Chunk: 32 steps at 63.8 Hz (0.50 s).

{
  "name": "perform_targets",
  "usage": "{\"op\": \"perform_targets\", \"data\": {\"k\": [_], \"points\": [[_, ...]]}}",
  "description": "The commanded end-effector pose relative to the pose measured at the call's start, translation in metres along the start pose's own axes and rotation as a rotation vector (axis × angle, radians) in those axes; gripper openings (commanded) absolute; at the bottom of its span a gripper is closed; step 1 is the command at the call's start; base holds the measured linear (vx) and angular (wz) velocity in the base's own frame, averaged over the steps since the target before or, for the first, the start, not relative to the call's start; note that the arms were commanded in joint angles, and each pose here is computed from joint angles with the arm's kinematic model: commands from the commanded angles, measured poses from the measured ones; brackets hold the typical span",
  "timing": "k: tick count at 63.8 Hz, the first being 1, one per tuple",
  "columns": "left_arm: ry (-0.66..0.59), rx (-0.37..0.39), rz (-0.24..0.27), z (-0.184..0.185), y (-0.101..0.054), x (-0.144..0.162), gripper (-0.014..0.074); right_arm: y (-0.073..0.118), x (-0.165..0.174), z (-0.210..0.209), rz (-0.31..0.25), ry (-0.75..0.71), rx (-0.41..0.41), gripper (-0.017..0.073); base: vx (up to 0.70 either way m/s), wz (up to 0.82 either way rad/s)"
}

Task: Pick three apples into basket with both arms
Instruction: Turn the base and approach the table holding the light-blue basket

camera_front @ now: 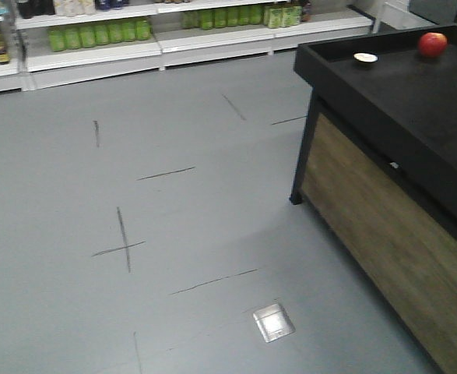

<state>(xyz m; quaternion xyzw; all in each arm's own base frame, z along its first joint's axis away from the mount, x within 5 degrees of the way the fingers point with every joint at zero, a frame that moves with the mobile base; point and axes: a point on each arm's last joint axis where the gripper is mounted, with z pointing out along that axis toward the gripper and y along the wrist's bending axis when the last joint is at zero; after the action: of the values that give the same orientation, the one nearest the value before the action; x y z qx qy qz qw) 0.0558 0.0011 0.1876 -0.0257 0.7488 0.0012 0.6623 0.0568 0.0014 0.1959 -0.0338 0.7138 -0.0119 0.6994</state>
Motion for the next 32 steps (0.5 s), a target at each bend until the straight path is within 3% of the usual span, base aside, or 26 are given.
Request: {"op": "perform_targets", "data": {"k": [1,32], "points": [[-0.059,-0.004,-0.009,0.0005,0.0006,0.0008,-0.0006,0.0002,-0.0023,-0.0003,-0.016,-0.066,0.003,-0.0001,0.16,-0.63],[-0.059,-0.004,-0.009,0.0005,0.0006,0.0008,-0.0006,0.0002,-0.0023,-0.0003,-0.016,-0.066,0.003,-0.0001,0.15,-0.63]]}}
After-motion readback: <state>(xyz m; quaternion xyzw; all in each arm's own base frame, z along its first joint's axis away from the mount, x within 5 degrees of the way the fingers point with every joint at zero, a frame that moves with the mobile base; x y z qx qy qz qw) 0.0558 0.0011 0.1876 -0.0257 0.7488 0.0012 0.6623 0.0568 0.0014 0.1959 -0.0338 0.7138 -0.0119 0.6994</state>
